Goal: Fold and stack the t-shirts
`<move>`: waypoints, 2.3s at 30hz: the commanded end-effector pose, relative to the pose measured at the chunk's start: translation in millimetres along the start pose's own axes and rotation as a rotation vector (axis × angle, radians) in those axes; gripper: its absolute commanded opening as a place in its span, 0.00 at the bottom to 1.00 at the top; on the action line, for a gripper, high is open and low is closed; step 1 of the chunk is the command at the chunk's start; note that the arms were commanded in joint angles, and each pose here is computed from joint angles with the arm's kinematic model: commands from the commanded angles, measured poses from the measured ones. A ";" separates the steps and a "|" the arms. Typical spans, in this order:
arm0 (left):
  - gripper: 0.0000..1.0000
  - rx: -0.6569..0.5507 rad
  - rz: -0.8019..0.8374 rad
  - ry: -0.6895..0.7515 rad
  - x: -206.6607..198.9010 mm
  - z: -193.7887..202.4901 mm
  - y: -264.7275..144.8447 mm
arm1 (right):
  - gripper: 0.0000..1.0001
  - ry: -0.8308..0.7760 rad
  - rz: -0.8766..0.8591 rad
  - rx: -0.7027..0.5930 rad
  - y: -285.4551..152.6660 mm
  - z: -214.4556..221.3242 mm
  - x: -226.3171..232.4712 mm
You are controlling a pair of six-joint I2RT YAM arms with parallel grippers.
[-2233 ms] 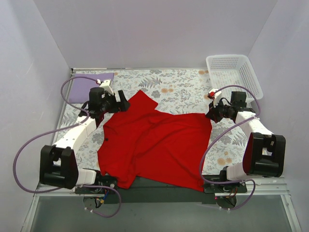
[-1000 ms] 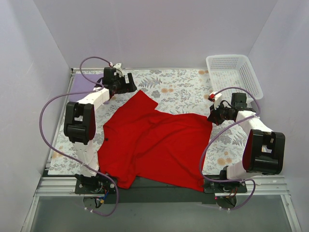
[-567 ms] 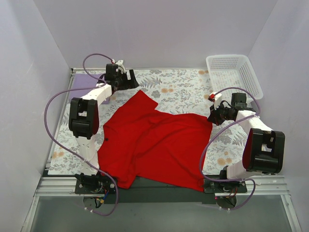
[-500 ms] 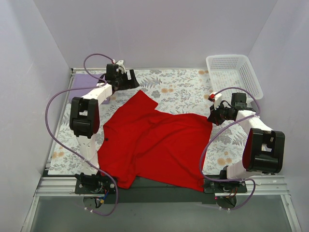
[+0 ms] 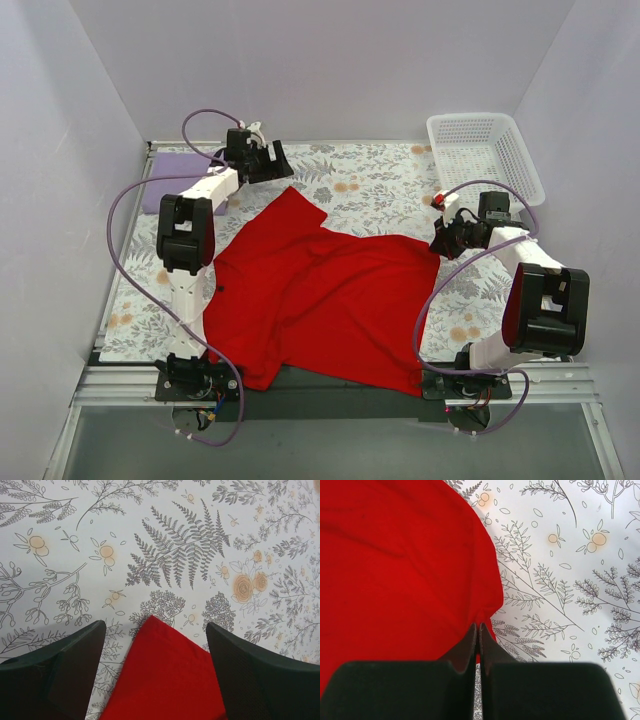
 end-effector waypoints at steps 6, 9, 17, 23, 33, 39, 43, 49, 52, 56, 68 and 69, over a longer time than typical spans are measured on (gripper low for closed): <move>0.72 0.070 0.043 0.012 -4.3 10.4 8.8 | 0.01 -0.018 -0.004 -0.023 -1.9 -11.4 -7.2; 0.70 0.091 0.041 0.023 -1.4 16.6 9.7 | 0.01 -0.019 -0.006 -0.023 -1.6 -11.7 -7.5; 0.64 0.160 0.010 0.056 9.9 36.7 16.2 | 0.01 -0.013 -0.010 -0.018 -0.7 -10.1 -7.0; 0.62 0.179 -0.020 0.117 8.6 41.8 21.9 | 0.01 -0.014 -0.012 -0.021 -0.9 -11.3 -7.1; 0.51 0.190 -0.078 0.176 13.4 46.7 22.8 | 0.01 -0.007 -0.017 -0.017 -0.6 -9.9 -6.6; 0.43 0.201 -0.080 0.194 13.6 51.1 24.5 | 0.01 -0.003 -0.020 -0.014 -0.5 -8.9 -7.3; 0.39 0.213 -0.087 0.214 13.2 57.0 27.2 | 0.01 -0.001 -0.020 -0.015 -0.8 -8.7 -7.2; 0.38 0.227 -0.145 0.265 17.6 65.0 30.0 | 0.01 0.002 -0.019 -0.017 -1.9 -9.0 -8.2; 0.37 0.231 -0.169 0.284 18.7 67.9 31.3 | 0.01 0.008 -0.020 -0.015 -1.6 -7.9 -8.2; 0.36 0.229 -0.199 0.316 18.6 69.6 32.5 | 0.01 0.007 -0.020 -0.018 -2.5 -8.5 -8.8; 0.19 0.241 -0.224 0.350 15.9 78.6 34.6 | 0.01 0.011 -0.020 -0.022 -4.2 -9.0 -9.4; 0.18 0.244 -0.216 0.351 13.3 79.6 35.0 | 0.01 0.012 -0.019 -0.022 -4.5 -8.8 -9.7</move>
Point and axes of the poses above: each gripper's point midway between its finger pads, its own y axis out along the fingers, its own x axis along the line the jaws close on, z = x × y, the point moved 1 cm from there along -y, back along the fingers, and after that the axes turned 5 degrees about -y, right-handed, at the moved point
